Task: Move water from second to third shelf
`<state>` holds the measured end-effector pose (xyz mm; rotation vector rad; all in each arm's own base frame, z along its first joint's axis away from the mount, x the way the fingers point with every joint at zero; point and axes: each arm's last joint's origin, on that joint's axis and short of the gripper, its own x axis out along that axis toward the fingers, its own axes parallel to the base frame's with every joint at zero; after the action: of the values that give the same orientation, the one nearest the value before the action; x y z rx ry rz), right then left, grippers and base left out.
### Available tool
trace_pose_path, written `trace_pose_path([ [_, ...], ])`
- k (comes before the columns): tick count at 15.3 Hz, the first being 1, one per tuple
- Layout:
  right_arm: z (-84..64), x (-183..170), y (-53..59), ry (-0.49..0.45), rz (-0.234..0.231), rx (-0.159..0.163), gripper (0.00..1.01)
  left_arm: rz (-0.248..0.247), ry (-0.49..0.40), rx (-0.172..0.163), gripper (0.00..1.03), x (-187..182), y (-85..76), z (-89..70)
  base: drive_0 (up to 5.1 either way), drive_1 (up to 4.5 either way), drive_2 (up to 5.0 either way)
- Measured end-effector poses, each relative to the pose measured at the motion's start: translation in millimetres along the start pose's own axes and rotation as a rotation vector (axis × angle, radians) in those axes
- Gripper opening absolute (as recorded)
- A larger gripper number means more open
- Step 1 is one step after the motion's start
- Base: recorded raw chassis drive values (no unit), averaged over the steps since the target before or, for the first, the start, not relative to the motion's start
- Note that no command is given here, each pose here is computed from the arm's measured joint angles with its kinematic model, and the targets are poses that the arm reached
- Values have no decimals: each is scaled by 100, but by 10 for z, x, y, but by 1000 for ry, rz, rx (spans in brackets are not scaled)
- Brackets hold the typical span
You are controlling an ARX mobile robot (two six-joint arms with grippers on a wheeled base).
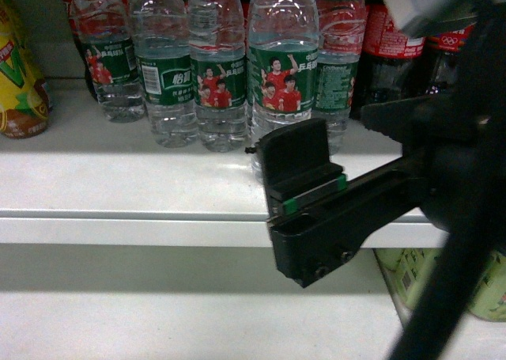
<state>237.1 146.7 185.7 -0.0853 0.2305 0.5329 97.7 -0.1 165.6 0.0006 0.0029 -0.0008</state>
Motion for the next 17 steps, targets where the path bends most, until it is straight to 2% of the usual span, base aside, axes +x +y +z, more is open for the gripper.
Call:
trace_pose_path([
  [2,16,170,-1,30,-5,9,98,0,0,0,98,0,0,0,0,0,0],
  [5,125,371,-19,26,-16,29,98,0,0,0,98,0,0,0,0,0,0],
  [7,206,454,-19,29,-23,60,98,0,0,0,98,0,0,0,0,0,0],
  [10,249,640,-45,69,-76,106,98,0,0,0,98,0,0,0,0,0,0],
  [12,307,822,-122,64,-147,143,98,0,0,0,98,0,0,0,0,0,0],
  [14,352,904,-162,47,-181,156,98,0,0,0,98,0,0,0,0,0,0],
  [17,350,1037,-182,53,-193,170,98,0,0,0,98,0,0,0,0,0,0],
])
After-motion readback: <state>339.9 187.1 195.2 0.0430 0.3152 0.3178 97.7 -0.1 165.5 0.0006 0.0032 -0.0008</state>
